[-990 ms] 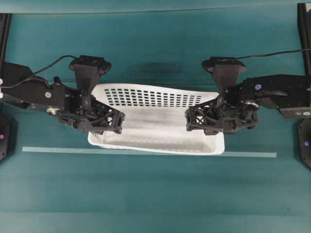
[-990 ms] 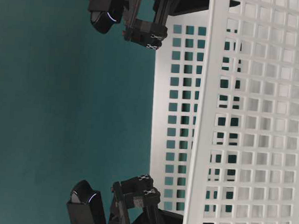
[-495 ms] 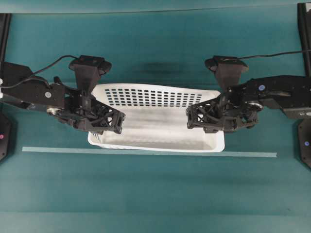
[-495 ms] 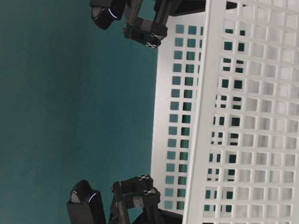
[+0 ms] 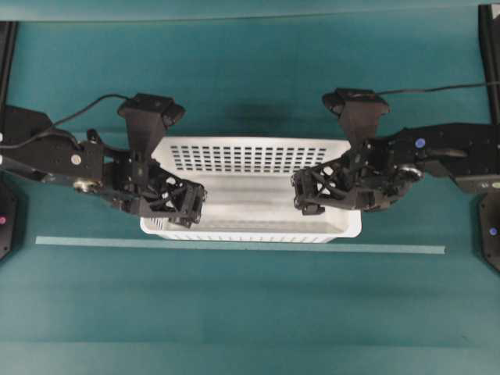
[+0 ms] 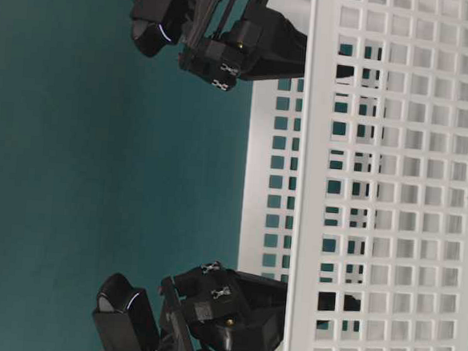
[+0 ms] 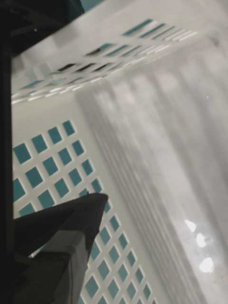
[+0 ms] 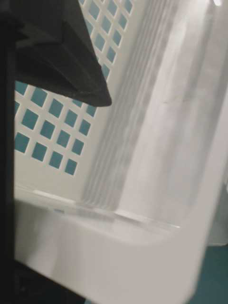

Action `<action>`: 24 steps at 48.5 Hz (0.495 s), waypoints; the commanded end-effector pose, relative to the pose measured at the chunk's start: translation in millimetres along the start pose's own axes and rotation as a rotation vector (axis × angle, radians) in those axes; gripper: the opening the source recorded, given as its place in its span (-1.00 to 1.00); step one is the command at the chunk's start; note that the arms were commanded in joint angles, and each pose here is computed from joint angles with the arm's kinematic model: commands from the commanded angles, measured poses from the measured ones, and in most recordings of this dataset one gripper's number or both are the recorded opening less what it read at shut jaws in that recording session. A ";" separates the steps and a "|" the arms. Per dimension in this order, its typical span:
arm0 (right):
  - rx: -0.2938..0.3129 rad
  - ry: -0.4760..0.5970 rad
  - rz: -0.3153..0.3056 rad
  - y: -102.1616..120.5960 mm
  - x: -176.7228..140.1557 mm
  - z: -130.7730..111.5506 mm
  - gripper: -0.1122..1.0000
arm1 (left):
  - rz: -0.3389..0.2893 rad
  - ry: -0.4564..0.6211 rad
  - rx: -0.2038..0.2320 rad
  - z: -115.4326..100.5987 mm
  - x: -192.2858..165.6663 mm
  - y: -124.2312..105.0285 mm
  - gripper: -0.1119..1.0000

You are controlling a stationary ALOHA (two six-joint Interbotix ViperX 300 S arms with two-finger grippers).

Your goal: Lift the white basket with both hands.

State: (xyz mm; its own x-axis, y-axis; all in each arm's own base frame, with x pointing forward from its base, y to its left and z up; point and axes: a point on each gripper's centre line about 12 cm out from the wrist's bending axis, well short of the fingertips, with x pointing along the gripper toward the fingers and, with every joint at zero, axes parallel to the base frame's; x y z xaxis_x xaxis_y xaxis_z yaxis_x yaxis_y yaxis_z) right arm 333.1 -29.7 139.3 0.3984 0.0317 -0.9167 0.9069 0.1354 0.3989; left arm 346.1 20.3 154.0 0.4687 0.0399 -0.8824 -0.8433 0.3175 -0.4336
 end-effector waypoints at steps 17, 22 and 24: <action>0.023 -0.003 0.008 -19.9 -11.5 -2.8 0.92 | -0.055 -0.020 0.006 -3.6 -24.1 6.3 0.80; 0.019 -0.008 0.025 -19.1 -19.1 -2.8 0.92 | -0.085 -0.028 0.008 -4.4 -34.9 4.6 0.80; 0.020 -0.010 0.037 -17.8 -22.7 -2.8 0.92 | -0.095 -0.031 0.012 -5.1 -38.7 4.0 0.80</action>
State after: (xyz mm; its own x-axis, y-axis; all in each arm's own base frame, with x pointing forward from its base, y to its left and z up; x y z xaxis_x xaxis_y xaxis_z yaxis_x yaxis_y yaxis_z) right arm 305.5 -30.0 149.3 0.4216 0.0265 -0.9064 0.8995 0.1139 0.4217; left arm 322.5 17.1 176.7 0.5273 0.0396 -0.8487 -0.8106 0.3228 -0.4886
